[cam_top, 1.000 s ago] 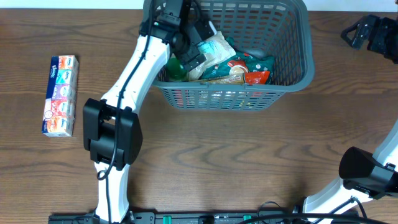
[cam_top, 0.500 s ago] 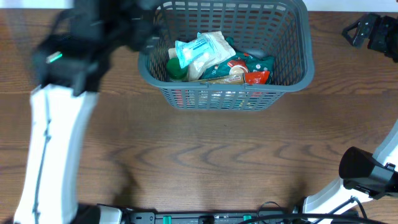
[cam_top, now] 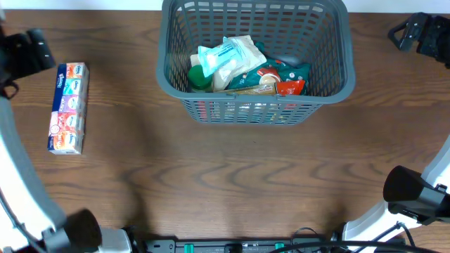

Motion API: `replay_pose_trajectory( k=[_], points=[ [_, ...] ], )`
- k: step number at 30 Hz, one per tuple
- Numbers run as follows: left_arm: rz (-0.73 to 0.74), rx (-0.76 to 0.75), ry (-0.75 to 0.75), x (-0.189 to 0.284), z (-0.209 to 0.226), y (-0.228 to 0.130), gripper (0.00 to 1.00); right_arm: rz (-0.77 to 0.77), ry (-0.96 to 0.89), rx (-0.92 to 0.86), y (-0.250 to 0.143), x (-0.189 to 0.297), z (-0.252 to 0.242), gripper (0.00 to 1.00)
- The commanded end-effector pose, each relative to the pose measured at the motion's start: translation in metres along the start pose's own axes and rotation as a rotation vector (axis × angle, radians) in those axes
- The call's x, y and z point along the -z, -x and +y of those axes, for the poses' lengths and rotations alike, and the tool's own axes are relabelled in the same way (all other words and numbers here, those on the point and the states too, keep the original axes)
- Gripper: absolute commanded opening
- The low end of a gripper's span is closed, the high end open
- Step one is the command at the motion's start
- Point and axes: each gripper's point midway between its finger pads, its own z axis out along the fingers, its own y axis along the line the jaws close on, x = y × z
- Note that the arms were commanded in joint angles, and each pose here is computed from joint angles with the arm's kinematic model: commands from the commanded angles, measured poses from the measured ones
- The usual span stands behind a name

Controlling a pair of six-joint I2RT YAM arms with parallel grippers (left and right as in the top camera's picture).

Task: Pack container
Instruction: 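Release the snack, move left gripper to the striped box, grasp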

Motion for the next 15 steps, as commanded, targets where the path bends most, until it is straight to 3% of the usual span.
replay_pose_trajectory(
  k=[1,8,15],
  points=[
    [0.123,0.015,0.034,-0.054,0.022,-0.015,0.98,-0.006,0.013,0.028,0.0,0.002,0.009,0.99],
    [0.288,-0.099,0.01,-0.16,0.023,-0.042,0.99,-0.034,0.009,0.032,0.007,0.002,0.007,0.99],
    [0.45,-0.349,-0.077,-0.238,0.008,-0.09,0.98,-0.04,0.01,-0.005,0.009,0.002,0.007,0.99]
  ],
)
